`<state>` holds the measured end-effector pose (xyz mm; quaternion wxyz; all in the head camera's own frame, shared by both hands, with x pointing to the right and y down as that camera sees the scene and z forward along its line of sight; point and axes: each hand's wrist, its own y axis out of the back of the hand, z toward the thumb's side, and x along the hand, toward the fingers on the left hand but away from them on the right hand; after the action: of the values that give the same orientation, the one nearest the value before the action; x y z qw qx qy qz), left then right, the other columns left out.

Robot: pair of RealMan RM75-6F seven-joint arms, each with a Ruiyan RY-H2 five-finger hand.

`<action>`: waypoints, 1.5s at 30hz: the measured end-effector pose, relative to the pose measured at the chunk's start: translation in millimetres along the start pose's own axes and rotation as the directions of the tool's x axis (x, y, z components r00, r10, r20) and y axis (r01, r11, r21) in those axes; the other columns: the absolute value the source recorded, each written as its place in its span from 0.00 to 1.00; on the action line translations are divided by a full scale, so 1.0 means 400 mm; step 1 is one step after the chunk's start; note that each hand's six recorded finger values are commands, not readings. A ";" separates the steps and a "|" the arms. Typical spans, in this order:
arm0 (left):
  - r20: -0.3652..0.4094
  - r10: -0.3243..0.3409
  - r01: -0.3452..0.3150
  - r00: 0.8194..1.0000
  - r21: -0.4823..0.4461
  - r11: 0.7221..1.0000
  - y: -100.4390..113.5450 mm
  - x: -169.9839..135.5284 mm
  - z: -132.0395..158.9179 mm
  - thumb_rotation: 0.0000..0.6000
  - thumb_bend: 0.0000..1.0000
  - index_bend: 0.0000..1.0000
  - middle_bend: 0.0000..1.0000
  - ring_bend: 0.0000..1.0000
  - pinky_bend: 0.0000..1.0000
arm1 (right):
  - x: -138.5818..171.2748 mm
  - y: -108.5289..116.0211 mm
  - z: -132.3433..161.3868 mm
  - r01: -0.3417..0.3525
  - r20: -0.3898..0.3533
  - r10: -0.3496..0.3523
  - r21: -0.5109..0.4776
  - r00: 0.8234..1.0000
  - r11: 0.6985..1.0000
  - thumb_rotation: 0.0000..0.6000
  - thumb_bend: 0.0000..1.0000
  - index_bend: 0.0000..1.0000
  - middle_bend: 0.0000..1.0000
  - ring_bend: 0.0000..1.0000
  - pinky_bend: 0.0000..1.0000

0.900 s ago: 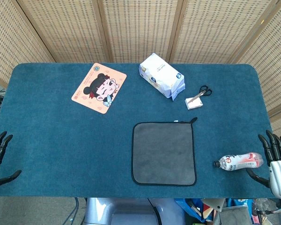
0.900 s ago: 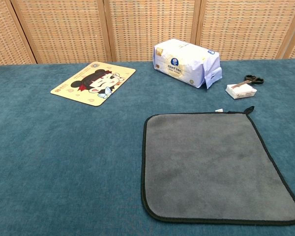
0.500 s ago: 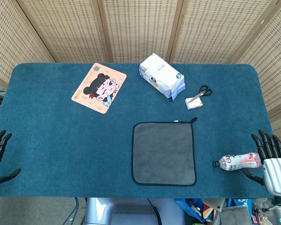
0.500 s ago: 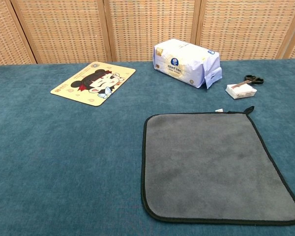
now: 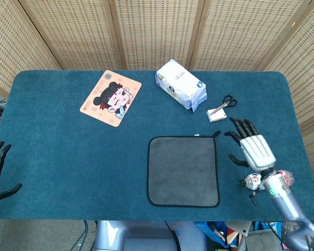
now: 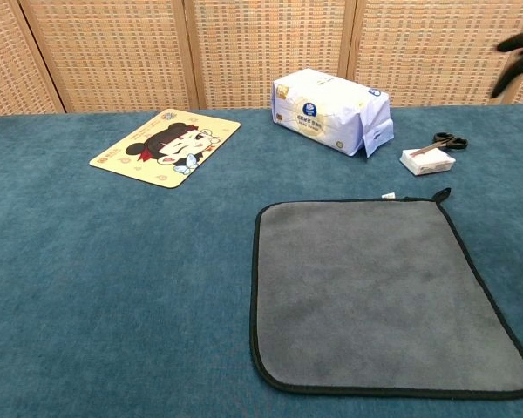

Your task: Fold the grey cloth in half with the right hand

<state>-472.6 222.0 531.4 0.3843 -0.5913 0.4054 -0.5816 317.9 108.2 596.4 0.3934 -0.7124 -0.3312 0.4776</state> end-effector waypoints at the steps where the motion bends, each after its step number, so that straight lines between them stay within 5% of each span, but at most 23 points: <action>1: -0.004 0.001 -0.001 1.000 0.004 1.000 -0.001 0.002 -0.001 1.00 0.15 0.00 0.00 0.00 0.00 | -0.033 -0.008 0.006 -0.019 0.005 0.019 0.005 1.000 1.000 1.00 0.40 0.29 0.00 0.00 0.00; 8: -0.037 -0.002 0.003 0.999 0.010 1.000 -0.006 0.025 -0.014 1.00 0.15 0.00 0.00 0.00 0.00 | -0.161 -0.073 0.018 -0.116 0.093 0.113 0.023 0.989 0.993 1.00 0.41 0.34 0.00 0.00 0.00; 19: -0.058 -0.033 0.033 0.998 0.008 0.999 -0.021 0.036 -0.017 1.00 0.15 0.00 0.00 0.00 0.00 | -0.286 -0.232 0.102 -0.269 0.195 0.249 0.086 0.949 0.959 1.00 0.41 0.36 0.00 0.00 0.00; 32: -0.066 -0.055 0.056 0.996 0.009 0.998 -0.035 0.048 -0.021 1.00 0.15 0.00 0.00 0.00 0.00 | -0.344 -0.300 0.104 -0.325 0.293 0.284 0.105 0.913 0.940 1.00 0.42 0.40 0.00 0.00 0.00; 45: -0.090 -0.050 0.050 0.995 0.003 0.999 -0.032 0.056 -0.034 1.00 0.15 0.00 0.00 0.00 0.00 | -0.361 -0.329 0.109 -0.335 0.301 0.285 0.128 0.910 0.934 1.00 0.42 0.41 0.00 0.00 0.00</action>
<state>-486.1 206.4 552.1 0.3528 -0.5734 0.4057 -0.6182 217.5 58.5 762.3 0.3236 -0.6444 -0.2216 0.6565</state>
